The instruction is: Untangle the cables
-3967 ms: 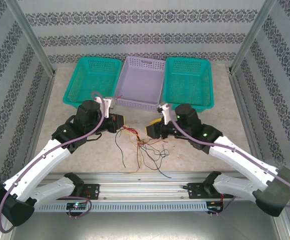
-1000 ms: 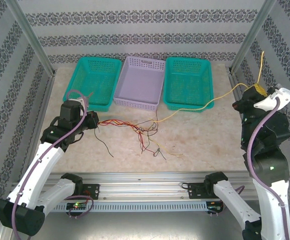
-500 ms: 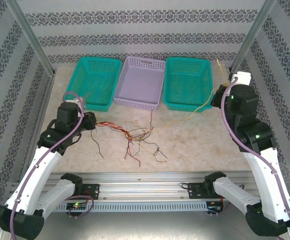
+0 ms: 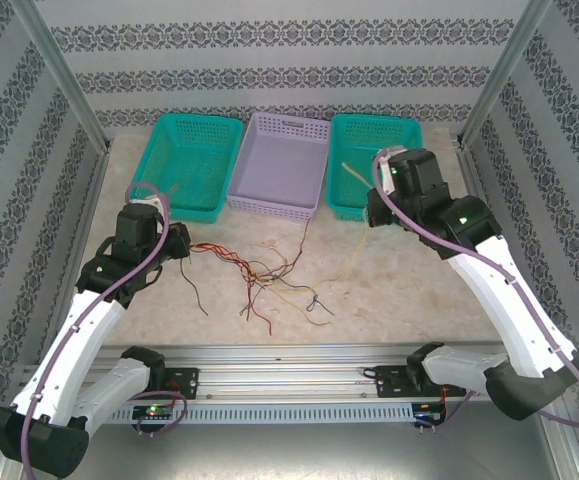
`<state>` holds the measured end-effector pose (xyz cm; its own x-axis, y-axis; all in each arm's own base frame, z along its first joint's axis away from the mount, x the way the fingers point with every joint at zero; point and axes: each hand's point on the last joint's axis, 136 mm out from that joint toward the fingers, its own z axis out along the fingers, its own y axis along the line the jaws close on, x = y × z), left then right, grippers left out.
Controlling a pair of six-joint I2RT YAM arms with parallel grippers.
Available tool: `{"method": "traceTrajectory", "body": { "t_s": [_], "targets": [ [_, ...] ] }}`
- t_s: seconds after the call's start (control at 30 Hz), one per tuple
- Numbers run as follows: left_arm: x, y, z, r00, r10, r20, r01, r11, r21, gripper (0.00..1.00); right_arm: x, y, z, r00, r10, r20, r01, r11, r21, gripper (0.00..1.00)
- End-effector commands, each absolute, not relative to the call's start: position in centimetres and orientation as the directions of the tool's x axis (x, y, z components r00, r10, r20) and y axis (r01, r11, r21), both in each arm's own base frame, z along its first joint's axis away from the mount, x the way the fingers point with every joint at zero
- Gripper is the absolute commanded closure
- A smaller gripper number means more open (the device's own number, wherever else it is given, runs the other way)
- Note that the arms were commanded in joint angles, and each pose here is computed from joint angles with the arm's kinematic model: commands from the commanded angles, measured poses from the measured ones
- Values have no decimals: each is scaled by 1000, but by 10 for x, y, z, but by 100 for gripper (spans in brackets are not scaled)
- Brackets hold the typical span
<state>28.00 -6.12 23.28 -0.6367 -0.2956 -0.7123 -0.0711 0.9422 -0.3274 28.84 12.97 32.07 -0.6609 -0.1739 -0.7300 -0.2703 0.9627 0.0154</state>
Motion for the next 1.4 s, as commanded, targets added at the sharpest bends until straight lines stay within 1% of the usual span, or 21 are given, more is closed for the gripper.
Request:
{"method": "traceTrajectory", "body": {
  "t_s": [0.0,0.1,0.23,0.27,0.3,0.37,0.43,0.53,0.63,0.73,0.87,0.97,1.03,1.17,1.37],
  "targets": [
    [288,-51,254,-580,-332,-744,-107,937,-334,100,263,148,311,-700,-248,-670,-384,921,61,100],
    [296,-53,259,-582,-333,-742,-108,936,-336,100,256,152,311,-696,-225,-682,-401,910,109,100],
    [300,-49,258,-593,-301,-747,-118,950,-289,100,244,148,331,-684,-153,-714,-409,890,202,100],
    [299,-49,256,-596,-297,-746,-117,951,-285,100,243,143,336,-675,-138,-725,-393,898,196,100],
    [298,-48,252,-599,-296,-744,-119,952,-283,100,244,127,343,-659,-108,-745,-335,928,162,100],
    [294,-48,249,-602,-295,-742,-116,952,-285,100,243,98,361,-597,-76,-799,-239,967,87,100],
    [290,-45,250,-598,-286,-749,-116,955,-272,100,237,73,380,-527,-41,-849,-149,988,45,100],
    [286,-43,249,-594,-282,-753,-117,957,-266,100,226,38,404,-438,-19,-899,-18,1000,-12,100],
    [284,-43,251,-590,-284,-756,-116,956,-269,100,216,10,416,-386,-29,-922,92,993,-70,100],
    [286,-48,248,-600,-289,-746,-103,953,-285,100,213,10,422,-348,-7,-938,87,995,-40,100],
    [289,-53,244,-614,-292,-733,-91,949,-302,100,226,22,435,-317,-10,-949,53,998,-28,100],
    [289,-56,241,-627,-293,-722,-81,946,-314,100,243,27,456,-272,-22,-962,62,997,-40,100],
    [289,-57,239,-631,-291,-719,-77,946,-316,100,254,28,473,-228,-36,-973,91,994,-58,100],
    [289,-61,238,-638,-293,-712,-66,942,-329,100,280,23,508,-94,-81,-992,208,973,-99,100],
    [290,-65,236,-644,-296,-706,-52,937,-346,100,332,33,540,-13,-175,-984,296,940,-171,100]
  ]
}}
